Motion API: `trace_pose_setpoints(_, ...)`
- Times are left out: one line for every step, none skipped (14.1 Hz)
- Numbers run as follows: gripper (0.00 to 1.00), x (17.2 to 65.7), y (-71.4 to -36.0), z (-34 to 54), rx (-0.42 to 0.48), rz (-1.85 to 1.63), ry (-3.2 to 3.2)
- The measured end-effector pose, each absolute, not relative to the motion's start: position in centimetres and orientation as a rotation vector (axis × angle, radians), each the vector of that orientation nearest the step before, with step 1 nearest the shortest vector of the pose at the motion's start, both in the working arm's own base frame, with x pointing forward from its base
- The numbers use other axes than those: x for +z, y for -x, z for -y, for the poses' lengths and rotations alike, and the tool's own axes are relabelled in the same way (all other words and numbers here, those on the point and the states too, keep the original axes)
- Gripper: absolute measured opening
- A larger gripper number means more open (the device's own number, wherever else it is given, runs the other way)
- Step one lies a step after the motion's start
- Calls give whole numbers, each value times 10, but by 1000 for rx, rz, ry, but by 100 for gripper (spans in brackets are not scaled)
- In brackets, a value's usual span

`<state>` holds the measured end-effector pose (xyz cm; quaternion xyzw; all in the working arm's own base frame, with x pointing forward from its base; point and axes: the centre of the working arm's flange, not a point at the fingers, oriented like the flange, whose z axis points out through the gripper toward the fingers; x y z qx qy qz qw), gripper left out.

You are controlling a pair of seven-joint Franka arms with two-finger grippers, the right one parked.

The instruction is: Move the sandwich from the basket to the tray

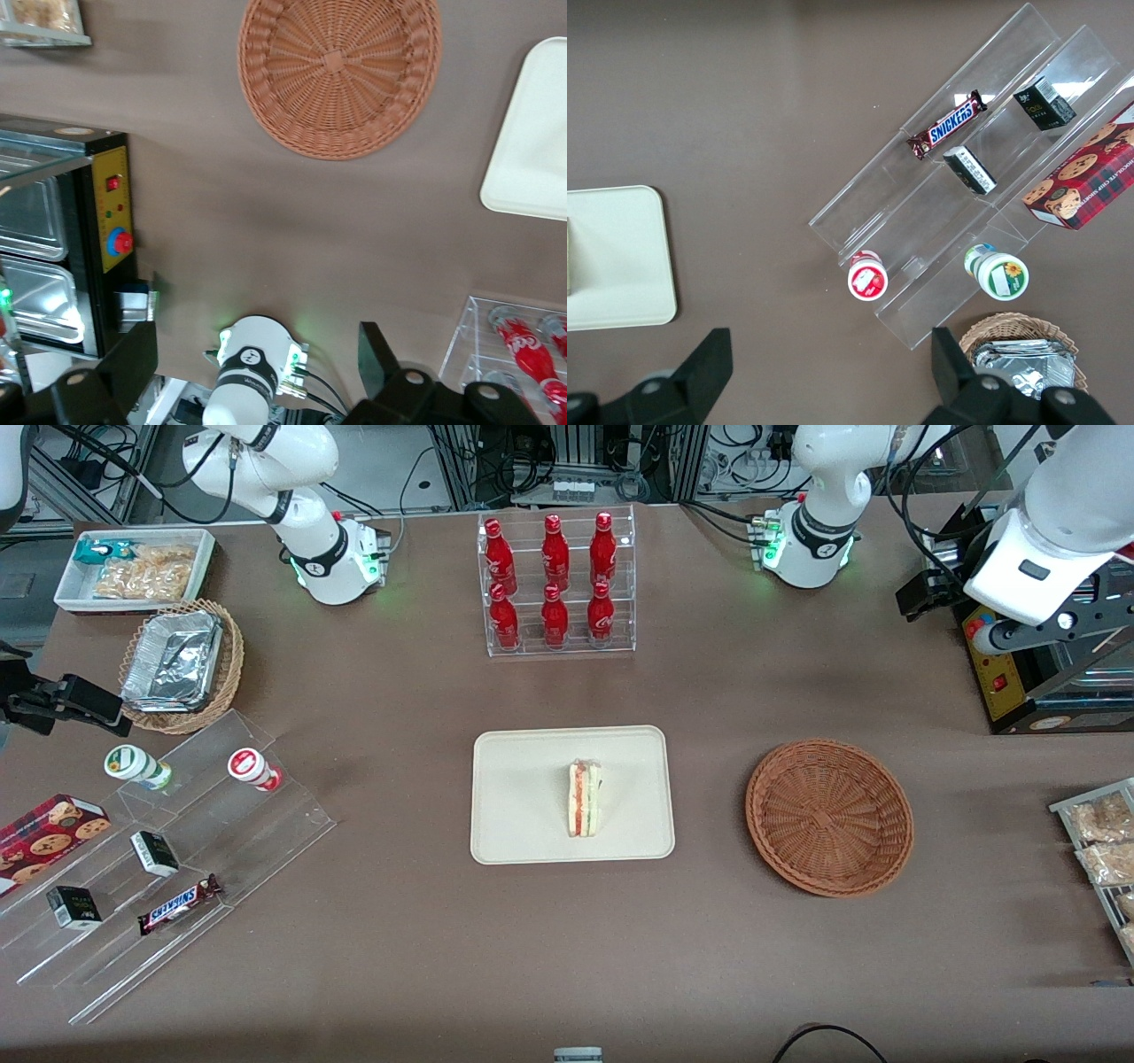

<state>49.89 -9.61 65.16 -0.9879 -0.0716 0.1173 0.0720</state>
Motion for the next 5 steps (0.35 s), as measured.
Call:
trace_pose_setpoints(100,652,-499,94,357,221,2979)
trace_pose_setpoints(100,652,-500,92,359,227,2983)
trace_pose_setpoints(100,652,-500,91,359,229,2985)
trace_pose_setpoints(100,652,-500,91,358,228,2986)
trace_pose_setpoints(100,653,-500,91,355,228,2987)
